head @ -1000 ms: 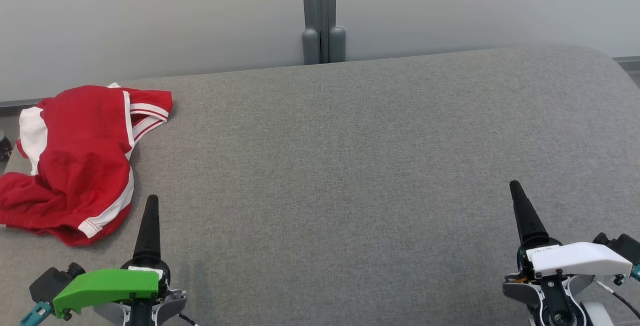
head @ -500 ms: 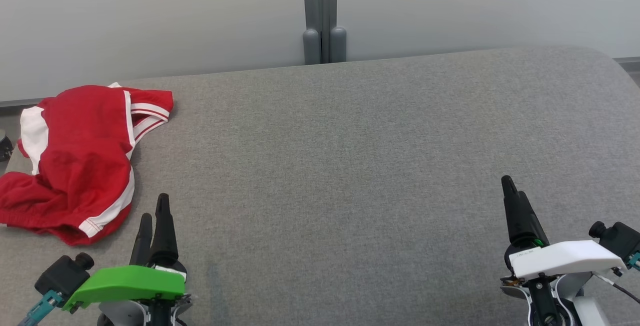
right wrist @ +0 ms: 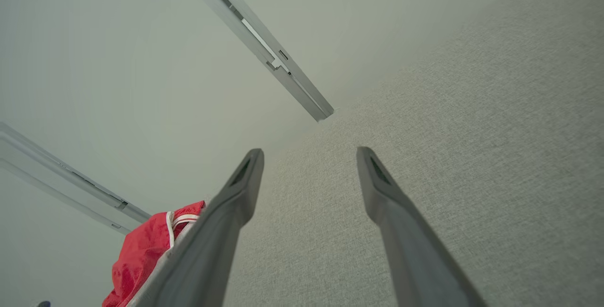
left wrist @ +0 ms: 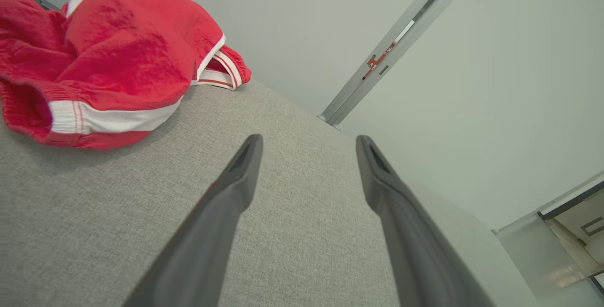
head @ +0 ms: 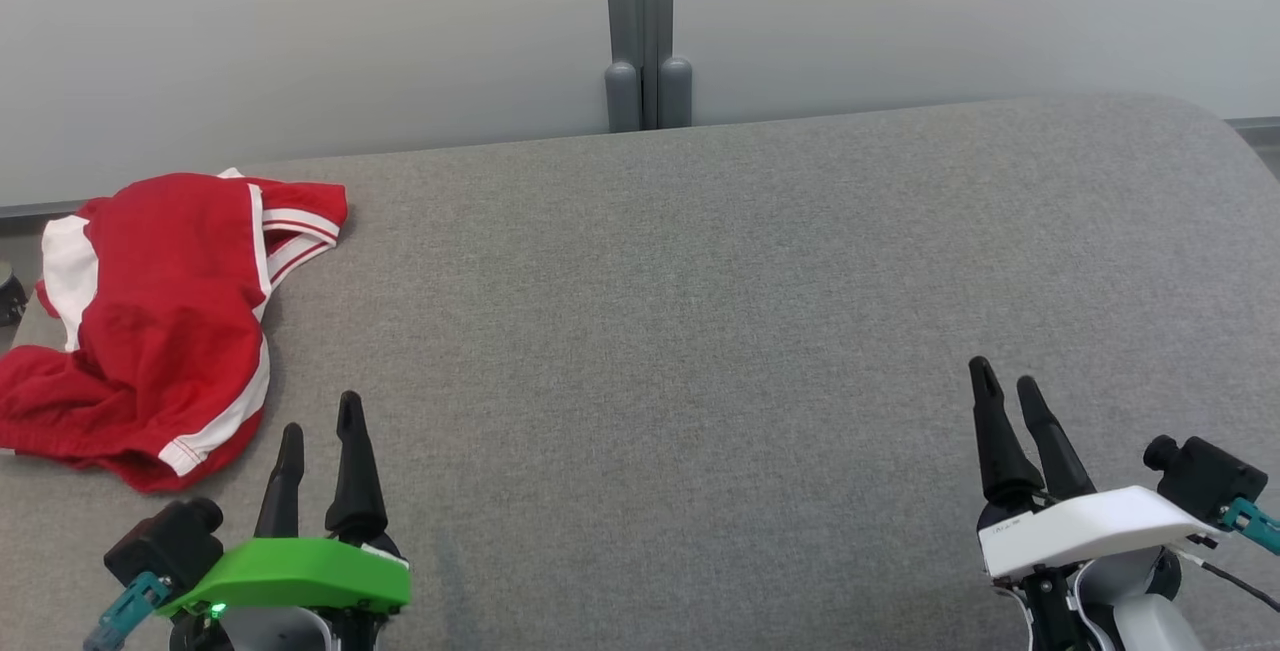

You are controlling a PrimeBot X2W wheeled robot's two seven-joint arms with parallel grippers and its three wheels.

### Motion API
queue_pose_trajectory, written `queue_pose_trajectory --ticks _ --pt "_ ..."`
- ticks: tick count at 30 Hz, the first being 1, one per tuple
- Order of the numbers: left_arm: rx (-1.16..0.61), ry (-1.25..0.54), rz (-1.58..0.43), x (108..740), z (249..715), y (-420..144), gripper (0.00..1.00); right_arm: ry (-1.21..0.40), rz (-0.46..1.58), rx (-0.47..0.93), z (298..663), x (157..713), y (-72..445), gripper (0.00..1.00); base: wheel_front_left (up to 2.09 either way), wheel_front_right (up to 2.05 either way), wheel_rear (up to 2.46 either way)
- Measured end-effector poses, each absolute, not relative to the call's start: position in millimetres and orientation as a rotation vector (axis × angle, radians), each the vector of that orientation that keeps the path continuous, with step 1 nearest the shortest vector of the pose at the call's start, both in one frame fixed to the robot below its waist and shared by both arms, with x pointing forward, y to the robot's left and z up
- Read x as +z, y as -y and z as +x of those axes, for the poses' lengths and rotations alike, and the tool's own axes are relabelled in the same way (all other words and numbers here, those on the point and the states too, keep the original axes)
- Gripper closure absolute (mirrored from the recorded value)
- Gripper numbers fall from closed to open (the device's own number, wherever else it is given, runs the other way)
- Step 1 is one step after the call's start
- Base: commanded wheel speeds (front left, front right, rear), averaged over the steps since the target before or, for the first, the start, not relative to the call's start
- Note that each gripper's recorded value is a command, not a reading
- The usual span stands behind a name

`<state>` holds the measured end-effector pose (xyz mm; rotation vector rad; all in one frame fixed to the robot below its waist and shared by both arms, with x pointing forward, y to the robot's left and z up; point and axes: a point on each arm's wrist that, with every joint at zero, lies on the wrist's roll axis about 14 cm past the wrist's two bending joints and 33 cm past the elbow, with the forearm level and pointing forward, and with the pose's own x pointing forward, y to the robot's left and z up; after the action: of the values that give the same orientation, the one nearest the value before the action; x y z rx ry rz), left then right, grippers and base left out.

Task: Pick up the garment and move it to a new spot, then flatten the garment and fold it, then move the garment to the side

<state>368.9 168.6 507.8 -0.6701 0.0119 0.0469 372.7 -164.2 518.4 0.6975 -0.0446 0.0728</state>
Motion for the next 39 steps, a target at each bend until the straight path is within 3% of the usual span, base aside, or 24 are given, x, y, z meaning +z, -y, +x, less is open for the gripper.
queue_pose_trajectory --ticks 39 --pt "0.003 0.026 -0.254 501 350 -157 0.00 0.093 0.231 0.164 363 522 142 0.00 0.00 0.00 0.00"
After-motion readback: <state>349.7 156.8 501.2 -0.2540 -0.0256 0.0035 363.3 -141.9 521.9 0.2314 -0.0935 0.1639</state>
